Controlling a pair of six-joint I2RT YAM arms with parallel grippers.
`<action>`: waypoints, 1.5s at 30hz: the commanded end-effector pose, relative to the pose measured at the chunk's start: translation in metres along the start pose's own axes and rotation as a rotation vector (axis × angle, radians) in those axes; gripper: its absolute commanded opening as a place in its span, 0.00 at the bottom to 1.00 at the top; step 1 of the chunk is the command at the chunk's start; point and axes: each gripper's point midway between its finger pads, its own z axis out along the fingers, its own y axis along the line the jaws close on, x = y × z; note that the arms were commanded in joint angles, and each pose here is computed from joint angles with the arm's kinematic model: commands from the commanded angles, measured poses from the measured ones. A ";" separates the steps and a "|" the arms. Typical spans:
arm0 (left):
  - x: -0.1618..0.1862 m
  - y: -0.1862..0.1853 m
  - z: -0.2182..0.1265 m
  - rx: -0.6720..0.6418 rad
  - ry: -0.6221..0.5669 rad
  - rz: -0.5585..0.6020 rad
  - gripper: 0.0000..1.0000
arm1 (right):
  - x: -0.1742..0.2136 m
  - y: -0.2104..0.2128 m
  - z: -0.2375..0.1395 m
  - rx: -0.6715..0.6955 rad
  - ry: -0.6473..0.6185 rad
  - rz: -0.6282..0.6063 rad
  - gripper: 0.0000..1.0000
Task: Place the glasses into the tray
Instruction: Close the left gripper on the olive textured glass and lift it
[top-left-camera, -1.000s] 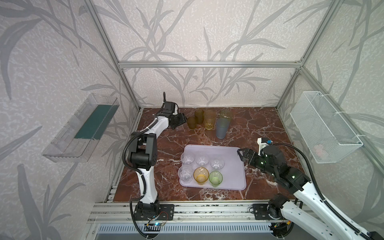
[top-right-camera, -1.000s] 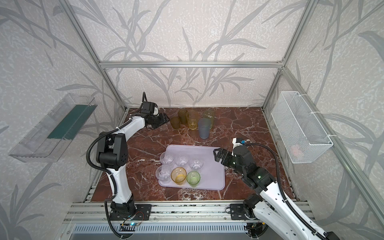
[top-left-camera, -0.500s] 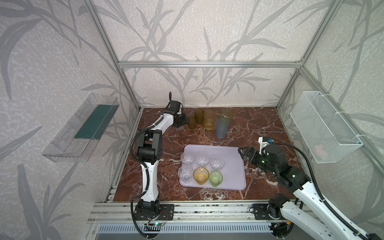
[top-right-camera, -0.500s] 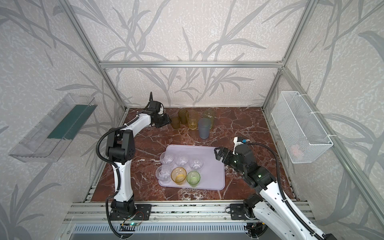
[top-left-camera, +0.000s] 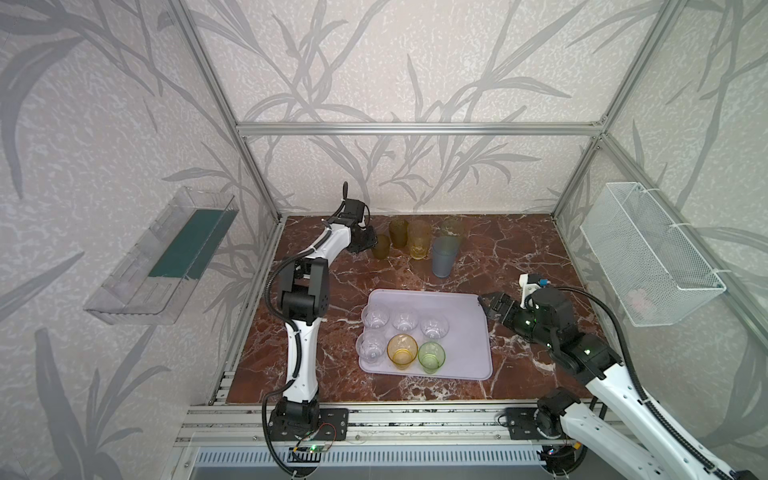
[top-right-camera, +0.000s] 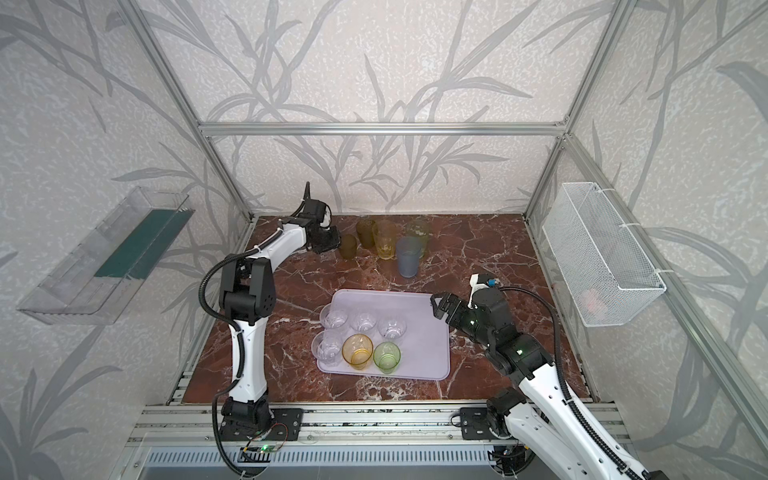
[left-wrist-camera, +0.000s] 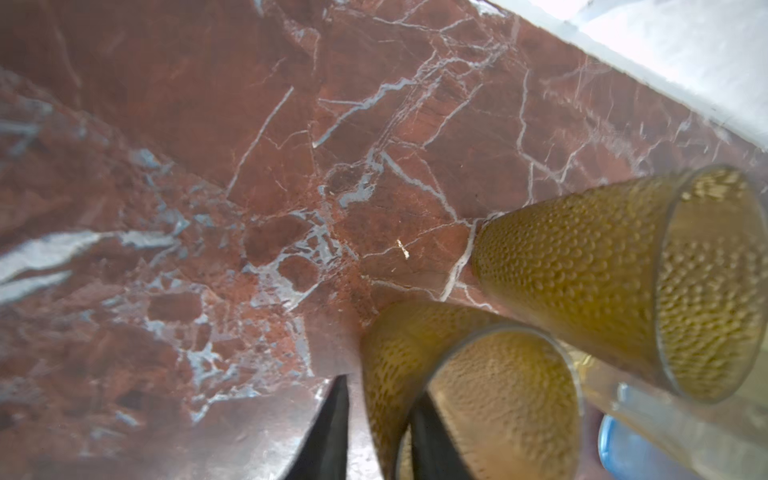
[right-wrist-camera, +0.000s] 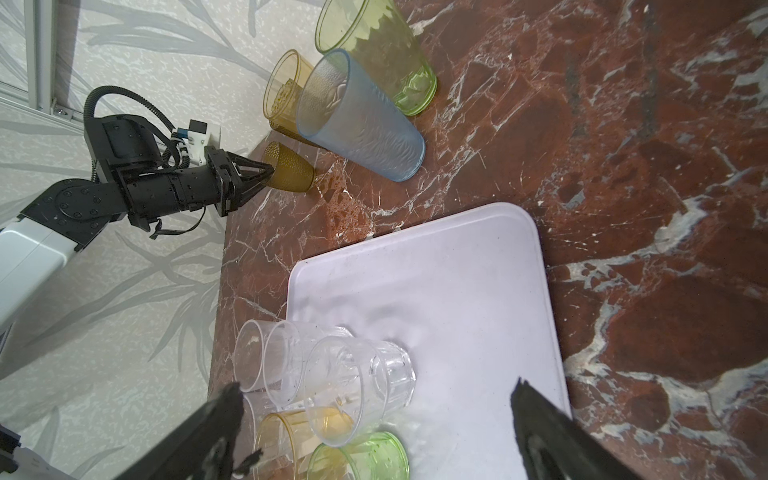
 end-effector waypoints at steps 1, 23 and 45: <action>0.000 -0.001 0.001 -0.017 0.011 0.020 0.12 | -0.001 0.001 0.000 -0.016 -0.010 0.014 0.99; 0.005 -0.026 -0.062 0.008 -0.045 0.077 0.00 | 0.003 0.015 -0.004 -0.084 0.033 0.077 0.99; 0.067 -0.066 -0.169 0.100 -0.149 0.168 0.00 | 0.019 0.000 0.016 -0.087 0.081 0.137 0.99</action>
